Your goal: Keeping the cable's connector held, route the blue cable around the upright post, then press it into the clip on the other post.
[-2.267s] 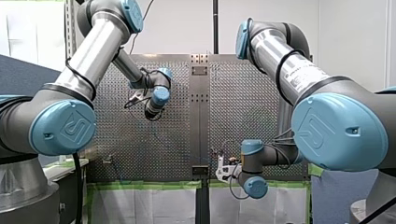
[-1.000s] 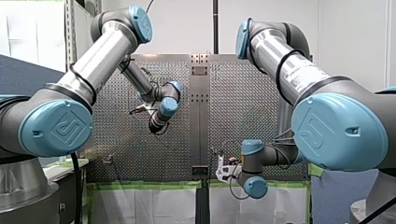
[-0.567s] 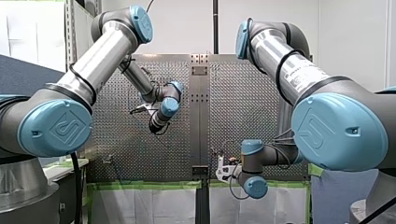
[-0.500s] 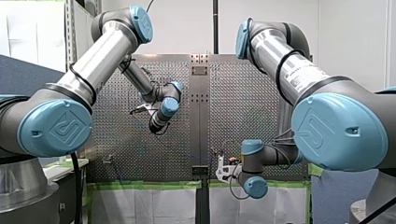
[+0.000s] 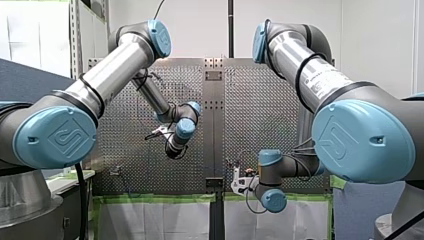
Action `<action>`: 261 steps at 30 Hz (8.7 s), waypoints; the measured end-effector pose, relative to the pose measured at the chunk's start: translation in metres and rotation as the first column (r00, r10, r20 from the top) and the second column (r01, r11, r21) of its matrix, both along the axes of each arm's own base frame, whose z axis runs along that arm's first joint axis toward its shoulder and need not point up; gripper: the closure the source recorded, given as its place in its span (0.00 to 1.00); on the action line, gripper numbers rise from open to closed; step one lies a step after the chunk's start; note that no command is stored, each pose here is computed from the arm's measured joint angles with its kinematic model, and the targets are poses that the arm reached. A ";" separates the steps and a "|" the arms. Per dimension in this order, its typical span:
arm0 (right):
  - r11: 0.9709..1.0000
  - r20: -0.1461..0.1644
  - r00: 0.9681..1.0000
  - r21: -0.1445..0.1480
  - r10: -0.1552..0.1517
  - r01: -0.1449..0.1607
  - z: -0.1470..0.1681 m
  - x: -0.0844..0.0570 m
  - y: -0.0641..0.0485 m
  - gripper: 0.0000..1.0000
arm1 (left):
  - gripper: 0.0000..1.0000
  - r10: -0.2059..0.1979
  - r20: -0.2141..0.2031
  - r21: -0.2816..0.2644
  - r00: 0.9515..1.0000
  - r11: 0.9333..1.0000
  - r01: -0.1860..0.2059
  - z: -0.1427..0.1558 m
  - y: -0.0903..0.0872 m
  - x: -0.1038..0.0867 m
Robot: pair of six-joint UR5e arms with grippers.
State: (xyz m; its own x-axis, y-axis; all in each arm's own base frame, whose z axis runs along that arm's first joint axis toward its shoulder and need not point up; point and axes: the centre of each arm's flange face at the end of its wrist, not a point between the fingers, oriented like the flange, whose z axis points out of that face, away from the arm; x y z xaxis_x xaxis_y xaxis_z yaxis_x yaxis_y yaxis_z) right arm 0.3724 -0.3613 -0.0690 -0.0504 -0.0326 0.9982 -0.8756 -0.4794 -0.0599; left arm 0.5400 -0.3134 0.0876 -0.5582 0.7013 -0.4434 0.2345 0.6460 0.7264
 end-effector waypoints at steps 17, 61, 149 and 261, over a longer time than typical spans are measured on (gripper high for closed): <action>1.000 0.001 1.000 0.000 -0.006 0.006 0.000 -0.003 -0.004 1.00 | 0.00 -0.084 -0.007 -0.195 0.996 0.977 0.081 -0.022 -0.043 -0.018; 0.995 -0.036 0.995 0.047 0.092 -0.090 0.001 0.013 -0.027 1.00 | 0.00 -0.194 -0.006 -0.676 0.981 0.723 0.139 -0.050 -0.105 -0.034; 0.999 -0.031 0.999 0.019 -0.031 0.031 0.002 -0.040 -0.109 1.00 | 0.99 -0.020 0.214 -0.822 0.977 0.537 0.191 -0.077 -0.143 -0.046; 0.989 -0.046 0.989 0.045 -0.140 0.142 0.016 -0.080 -0.249 1.00 | 0.99 -0.039 0.154 -0.981 0.987 0.113 0.157 -0.077 -0.110 0.044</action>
